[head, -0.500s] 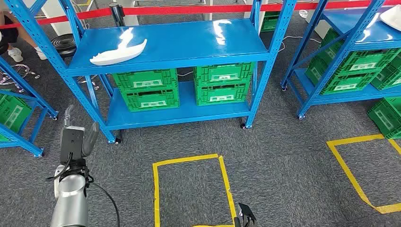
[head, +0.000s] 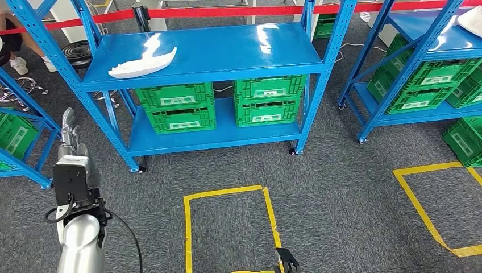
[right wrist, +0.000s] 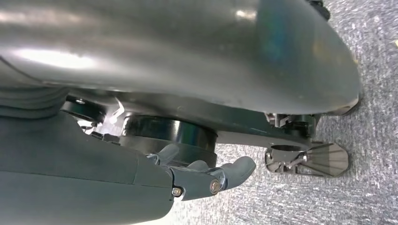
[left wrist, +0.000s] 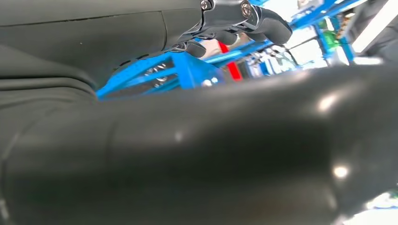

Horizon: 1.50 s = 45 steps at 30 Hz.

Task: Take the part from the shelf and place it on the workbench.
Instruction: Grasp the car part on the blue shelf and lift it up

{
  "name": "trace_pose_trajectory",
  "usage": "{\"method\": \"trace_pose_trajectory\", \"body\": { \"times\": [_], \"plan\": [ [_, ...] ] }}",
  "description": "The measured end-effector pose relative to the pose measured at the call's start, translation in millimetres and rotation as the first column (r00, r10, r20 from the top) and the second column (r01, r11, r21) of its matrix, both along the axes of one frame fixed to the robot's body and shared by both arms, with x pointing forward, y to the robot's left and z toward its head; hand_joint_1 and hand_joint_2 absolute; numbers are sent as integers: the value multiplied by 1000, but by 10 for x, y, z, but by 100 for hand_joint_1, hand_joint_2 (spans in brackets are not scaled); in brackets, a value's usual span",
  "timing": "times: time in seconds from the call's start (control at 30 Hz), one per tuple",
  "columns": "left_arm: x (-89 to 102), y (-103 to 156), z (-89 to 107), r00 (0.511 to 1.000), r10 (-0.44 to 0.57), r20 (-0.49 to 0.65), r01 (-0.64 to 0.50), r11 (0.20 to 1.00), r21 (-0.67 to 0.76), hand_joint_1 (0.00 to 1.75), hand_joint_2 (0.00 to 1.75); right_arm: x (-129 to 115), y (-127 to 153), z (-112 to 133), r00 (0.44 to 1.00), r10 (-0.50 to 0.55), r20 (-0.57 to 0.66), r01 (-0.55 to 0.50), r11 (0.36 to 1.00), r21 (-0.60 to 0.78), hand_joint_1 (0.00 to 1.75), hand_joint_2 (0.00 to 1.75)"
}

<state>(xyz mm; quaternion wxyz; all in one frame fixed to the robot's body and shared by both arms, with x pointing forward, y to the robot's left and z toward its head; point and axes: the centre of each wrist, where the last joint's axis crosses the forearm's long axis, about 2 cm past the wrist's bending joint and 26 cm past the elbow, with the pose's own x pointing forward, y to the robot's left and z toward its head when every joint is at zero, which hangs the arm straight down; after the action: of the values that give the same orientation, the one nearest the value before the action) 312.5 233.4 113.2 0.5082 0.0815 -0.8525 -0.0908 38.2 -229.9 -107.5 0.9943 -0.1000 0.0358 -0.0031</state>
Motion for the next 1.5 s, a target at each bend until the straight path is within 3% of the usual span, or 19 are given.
{"method": "trace_pose_trajectory", "body": {
  "times": [0.33,1.0,1.5],
  "plan": [
    [-112,-200,132,996,-63,58,65,998,-27,0,0,-17,-37,-8,998,56,-4,-56,998,15,0,0],
    [-151,-199,190,992,-85,92,83,996,22,0,0,-22,-257,-19,1000,20,15,-17,988,-151,0,0],
    [-113,-294,216,986,-132,102,130,991,33,0,0,-61,-362,-31,1000,20,-5,-20,989,-145,0,0]
  ]
}}
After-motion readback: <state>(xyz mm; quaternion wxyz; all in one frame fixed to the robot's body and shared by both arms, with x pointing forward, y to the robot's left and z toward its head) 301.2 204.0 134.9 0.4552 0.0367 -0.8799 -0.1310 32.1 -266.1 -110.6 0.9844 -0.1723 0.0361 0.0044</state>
